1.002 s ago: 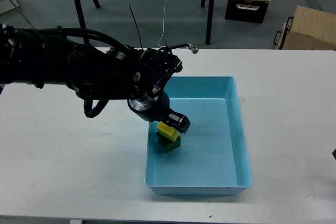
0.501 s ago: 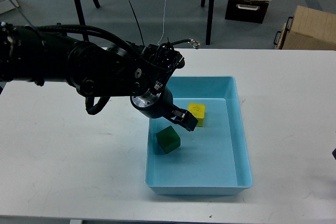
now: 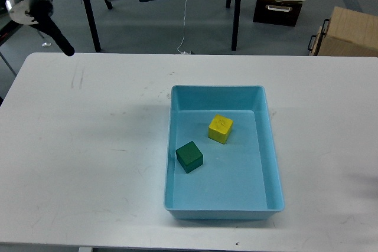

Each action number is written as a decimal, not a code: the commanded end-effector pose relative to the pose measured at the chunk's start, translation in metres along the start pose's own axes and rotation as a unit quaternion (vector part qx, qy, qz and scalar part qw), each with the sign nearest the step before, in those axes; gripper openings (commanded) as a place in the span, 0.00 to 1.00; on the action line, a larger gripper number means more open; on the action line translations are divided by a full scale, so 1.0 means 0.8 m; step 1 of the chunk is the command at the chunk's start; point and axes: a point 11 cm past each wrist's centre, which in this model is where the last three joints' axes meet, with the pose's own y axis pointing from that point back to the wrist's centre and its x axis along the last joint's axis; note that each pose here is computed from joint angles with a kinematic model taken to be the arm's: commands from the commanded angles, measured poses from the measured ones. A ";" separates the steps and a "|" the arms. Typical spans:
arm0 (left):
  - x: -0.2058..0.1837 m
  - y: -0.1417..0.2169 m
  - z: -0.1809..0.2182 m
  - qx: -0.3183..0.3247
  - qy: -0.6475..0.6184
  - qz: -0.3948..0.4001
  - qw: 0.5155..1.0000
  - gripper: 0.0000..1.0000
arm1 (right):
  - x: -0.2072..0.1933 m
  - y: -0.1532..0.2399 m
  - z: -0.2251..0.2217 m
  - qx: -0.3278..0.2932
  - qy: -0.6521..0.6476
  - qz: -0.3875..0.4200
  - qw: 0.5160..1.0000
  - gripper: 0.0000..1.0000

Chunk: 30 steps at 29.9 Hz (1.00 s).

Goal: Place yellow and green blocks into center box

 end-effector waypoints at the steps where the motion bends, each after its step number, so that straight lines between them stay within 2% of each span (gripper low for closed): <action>1: 0.026 0.031 -0.003 -0.083 0.066 0.059 0.993 1.00 | -0.006 -0.012 0.002 -0.010 0.004 -0.009 1.000 1.00; 6: 0.043 0.084 -0.042 -0.211 0.166 0.147 0.952 1.00 | -0.005 -0.019 0.011 -0.019 -0.001 -0.012 1.000 1.00; 10: 0.060 0.166 -0.087 -0.272 0.227 0.245 0.903 1.00 | -0.003 -0.017 0.013 -0.019 -0.003 -0.011 1.000 1.00; 14: 0.037 0.235 -0.123 -0.347 0.280 0.318 0.837 1.00 | -0.001 -0.014 0.022 -0.022 -0.011 -0.009 1.000 1.00; 17: -0.004 0.269 -0.154 -0.385 0.321 0.358 0.788 1.00 | 0.002 -0.011 0.041 -0.029 -0.028 -0.010 0.999 1.00; 21: -0.088 0.265 -0.175 -0.396 0.388 0.358 0.751 1.00 | 0.004 0.014 0.062 -0.034 -0.039 -0.001 0.999 1.00; 26: -0.161 0.289 -0.204 -0.343 0.455 0.375 0.731 1.00 | 0.009 0.035 0.079 -0.043 -0.037 0.016 0.998 1.00; 30: -0.213 0.297 -0.230 -0.331 0.545 0.387 0.666 1.00 | 0.006 0.047 0.092 -0.043 -0.046 0.017 0.998 1.00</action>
